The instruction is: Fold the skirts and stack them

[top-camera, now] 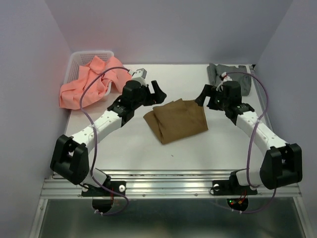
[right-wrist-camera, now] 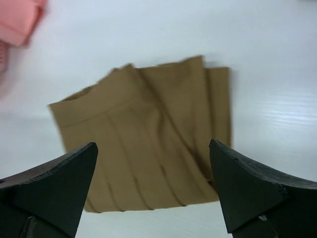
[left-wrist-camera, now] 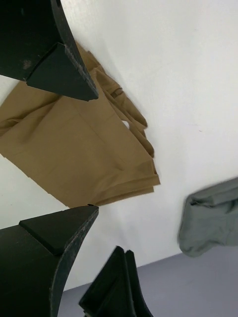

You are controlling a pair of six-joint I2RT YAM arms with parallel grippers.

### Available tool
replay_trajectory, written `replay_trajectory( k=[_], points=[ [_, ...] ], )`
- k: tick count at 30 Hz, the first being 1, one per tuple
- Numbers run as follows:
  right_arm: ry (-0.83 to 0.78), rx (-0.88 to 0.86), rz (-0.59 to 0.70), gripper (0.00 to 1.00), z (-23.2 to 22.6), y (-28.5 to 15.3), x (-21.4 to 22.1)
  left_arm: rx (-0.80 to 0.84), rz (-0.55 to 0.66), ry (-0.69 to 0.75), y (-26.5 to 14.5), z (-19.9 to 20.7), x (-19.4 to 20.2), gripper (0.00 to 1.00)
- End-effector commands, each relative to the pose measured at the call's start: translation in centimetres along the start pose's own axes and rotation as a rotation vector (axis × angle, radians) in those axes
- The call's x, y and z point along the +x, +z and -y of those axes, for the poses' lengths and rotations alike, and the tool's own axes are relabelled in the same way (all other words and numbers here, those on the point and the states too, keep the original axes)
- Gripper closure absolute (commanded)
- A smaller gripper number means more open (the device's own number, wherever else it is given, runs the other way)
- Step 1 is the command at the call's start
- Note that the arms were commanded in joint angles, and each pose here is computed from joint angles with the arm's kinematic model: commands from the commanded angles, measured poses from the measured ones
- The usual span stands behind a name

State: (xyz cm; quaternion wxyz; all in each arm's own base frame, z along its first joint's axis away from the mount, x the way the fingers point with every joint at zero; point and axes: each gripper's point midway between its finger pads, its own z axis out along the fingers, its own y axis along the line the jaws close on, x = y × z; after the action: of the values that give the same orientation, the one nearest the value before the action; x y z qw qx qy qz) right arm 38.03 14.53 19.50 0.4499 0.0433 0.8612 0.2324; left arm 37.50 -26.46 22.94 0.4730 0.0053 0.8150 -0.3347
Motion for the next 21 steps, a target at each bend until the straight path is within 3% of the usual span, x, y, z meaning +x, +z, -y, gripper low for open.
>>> replay_trajectory(
  k=[1,4,21],
  points=[
    [0.057,0.188,-0.084,0.00,8.2,0.3,3.3,-0.084,-0.131,-0.027,0.1,-3.0,6.1,0.01],
    [0.135,0.149,-0.127,0.00,10.5,1.1,4.2,-0.085,-0.154,-0.027,0.2,-3.0,7.7,0.01],
    [0.237,-0.076,-0.301,0.00,9.9,6.3,9.9,-0.154,-0.308,-0.011,5.9,-5.5,13.4,0.01]
  ],
)
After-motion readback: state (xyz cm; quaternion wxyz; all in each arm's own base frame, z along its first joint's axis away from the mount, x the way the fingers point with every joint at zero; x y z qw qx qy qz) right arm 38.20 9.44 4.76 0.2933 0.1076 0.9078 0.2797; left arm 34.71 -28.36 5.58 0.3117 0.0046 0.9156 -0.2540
